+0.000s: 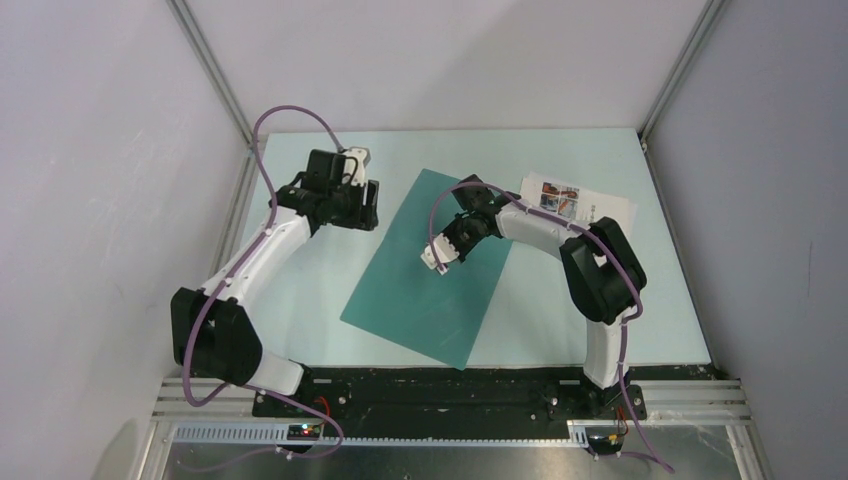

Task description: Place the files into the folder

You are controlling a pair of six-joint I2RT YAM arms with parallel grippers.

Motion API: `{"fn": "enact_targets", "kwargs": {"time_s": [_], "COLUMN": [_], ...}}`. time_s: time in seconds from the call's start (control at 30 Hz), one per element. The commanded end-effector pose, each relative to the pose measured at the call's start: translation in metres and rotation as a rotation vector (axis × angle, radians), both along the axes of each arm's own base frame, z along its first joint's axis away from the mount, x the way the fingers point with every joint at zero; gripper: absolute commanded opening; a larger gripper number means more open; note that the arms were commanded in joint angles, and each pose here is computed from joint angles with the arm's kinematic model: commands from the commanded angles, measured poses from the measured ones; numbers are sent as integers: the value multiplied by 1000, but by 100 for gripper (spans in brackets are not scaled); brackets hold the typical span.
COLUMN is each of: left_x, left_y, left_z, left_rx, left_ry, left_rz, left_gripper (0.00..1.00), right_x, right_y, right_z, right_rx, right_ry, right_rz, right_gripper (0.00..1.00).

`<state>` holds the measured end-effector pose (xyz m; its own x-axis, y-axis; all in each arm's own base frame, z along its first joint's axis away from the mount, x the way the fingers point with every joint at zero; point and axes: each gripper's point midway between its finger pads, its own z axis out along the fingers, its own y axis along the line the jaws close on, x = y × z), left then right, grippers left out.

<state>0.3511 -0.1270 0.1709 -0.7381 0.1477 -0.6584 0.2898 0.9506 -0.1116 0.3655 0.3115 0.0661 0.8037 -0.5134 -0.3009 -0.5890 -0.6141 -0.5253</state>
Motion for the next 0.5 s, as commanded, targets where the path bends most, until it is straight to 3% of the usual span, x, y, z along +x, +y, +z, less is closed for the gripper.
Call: {"fn": "enact_targets", "kwargs": {"time_s": [0.0, 0.23, 0.47], "left_x": [3, 1, -12], "left_y": [6, 15, 36], "left_z": [5, 8, 4], "left_rx": [7, -5, -62], "left_ry": [-29, -27, 13], "left_rz": [8, 23, 91], "left_gripper": [70, 70, 69], "right_x": [2, 12, 24], "right_y": [3, 13, 27], "right_z": [-4, 2, 18], "right_rx": [-3, 27, 47], "right_ry": [-12, -23, 68], "right_rz": [7, -59, -339], "right_gripper": [12, 2, 0]}}
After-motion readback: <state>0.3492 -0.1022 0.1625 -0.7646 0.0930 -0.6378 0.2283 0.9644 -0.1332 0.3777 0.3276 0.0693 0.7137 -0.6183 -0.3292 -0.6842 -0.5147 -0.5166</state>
